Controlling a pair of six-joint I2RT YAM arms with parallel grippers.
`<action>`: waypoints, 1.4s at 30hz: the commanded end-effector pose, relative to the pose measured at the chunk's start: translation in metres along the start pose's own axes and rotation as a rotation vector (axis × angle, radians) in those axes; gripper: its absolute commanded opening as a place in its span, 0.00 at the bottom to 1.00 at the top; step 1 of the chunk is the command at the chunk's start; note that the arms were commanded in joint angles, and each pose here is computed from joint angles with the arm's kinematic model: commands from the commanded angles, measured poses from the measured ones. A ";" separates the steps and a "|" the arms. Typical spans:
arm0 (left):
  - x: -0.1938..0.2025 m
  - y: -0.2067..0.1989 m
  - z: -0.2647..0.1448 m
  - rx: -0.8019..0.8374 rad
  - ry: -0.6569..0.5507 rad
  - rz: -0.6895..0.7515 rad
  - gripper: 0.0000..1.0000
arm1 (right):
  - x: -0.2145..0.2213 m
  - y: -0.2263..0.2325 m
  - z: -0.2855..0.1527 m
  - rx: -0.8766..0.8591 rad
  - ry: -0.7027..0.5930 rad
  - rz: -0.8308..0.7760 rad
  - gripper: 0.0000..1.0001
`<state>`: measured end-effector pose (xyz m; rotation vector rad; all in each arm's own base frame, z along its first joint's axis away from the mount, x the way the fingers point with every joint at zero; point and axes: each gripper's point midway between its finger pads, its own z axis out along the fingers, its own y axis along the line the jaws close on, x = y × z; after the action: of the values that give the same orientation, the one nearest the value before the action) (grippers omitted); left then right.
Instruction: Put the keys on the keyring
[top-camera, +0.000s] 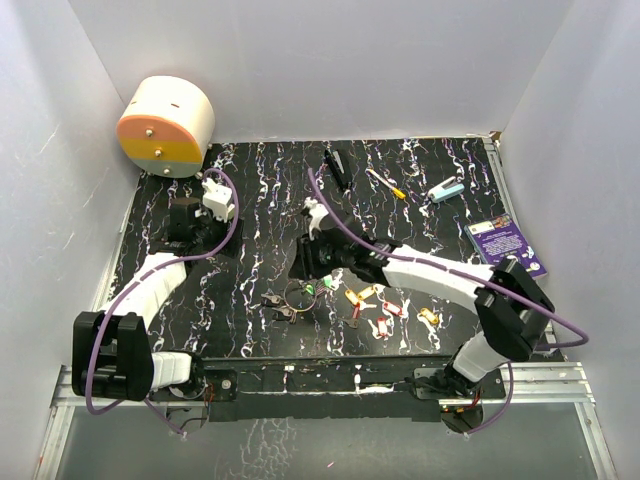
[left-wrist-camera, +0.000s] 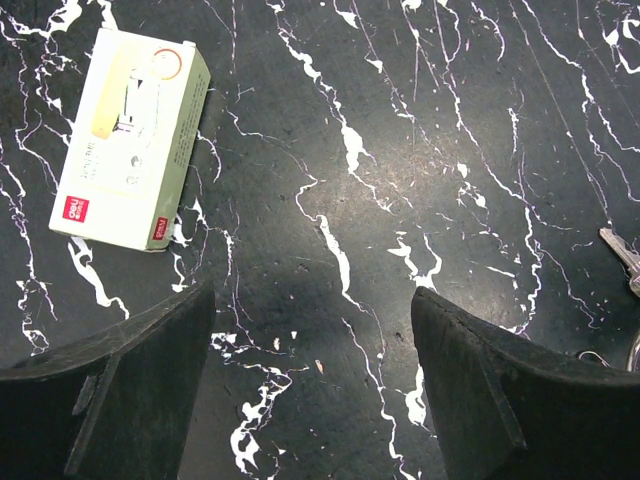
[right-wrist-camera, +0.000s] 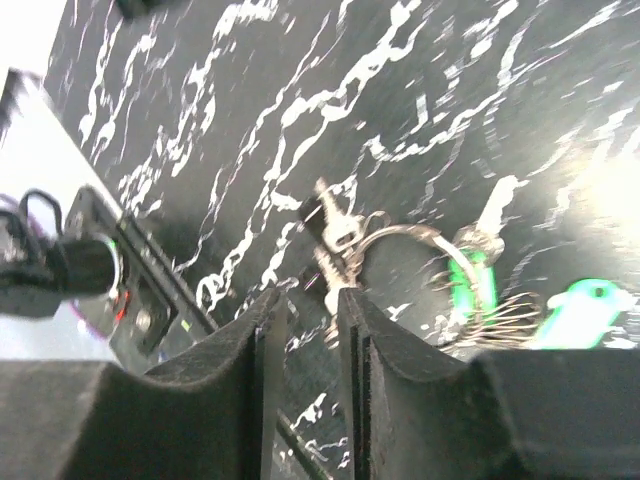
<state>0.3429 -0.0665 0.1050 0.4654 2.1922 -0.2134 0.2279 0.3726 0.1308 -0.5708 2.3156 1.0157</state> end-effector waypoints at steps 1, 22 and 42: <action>-0.006 -0.009 -0.007 0.056 -0.023 0.021 0.77 | -0.021 -0.047 -0.005 0.182 -0.076 0.057 0.30; -0.045 -0.105 -0.015 0.382 0.043 0.313 0.77 | 0.051 -0.079 0.016 0.266 0.199 0.299 0.29; -0.077 -0.082 -0.016 0.254 0.042 0.334 0.79 | 0.022 -0.122 0.054 0.322 0.038 0.378 0.33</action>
<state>0.3345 -0.1601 0.1634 1.0081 2.1131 -0.3419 0.2629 0.3464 0.0334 -0.1346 2.6738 0.8717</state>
